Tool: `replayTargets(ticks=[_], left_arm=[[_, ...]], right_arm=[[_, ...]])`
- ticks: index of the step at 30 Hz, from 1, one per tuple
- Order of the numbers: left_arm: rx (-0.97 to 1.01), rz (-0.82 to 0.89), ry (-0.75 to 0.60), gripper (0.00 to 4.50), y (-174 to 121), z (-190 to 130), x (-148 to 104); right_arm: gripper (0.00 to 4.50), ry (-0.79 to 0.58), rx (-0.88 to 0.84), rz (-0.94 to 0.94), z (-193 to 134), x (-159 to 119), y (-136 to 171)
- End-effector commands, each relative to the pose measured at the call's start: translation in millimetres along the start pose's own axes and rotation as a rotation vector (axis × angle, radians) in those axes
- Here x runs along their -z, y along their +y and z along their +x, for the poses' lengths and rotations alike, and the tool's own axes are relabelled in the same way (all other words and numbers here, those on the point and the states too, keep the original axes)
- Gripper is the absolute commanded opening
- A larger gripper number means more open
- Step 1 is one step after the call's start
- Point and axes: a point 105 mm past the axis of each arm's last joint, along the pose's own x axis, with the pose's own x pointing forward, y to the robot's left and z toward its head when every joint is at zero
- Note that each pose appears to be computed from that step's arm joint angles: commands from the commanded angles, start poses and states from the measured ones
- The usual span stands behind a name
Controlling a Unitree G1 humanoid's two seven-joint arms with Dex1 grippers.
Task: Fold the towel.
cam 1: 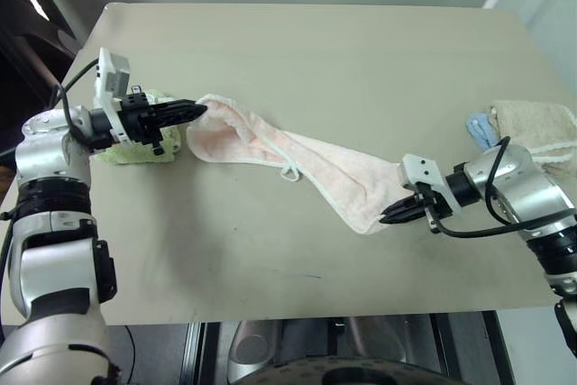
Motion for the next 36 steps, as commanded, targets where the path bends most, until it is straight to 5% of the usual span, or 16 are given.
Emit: replayTargets(ticks=[1, 9, 16, 21, 36], left_arm=[[-0.012, 0.051, -0.020, 0.00, 0, -6, -11], [-0.015, 0.058, -0.016, 0.00, 0, -6, -10], [-0.021, 0.054, -0.032, 0.00, 1, -6, -11], [-0.069, 0.059, -0.099, 0.00, 10, -5, -27], [-0.290, 0.140, -0.259, 0.00, 45, -1, -78]], right_arm=[[0.02, 0.022, -0.008, -0.056, -1, -5, 2], [0.02, 0.076, -0.017, -0.078, -1, 5, 5], [0.02, -0.069, 0.124, -0.143, -32, -36, -4], [0.02, -0.172, 0.364, -0.164, -83, -64, -22], [0.02, -0.232, 1.256, -0.183, -236, -69, -94]])
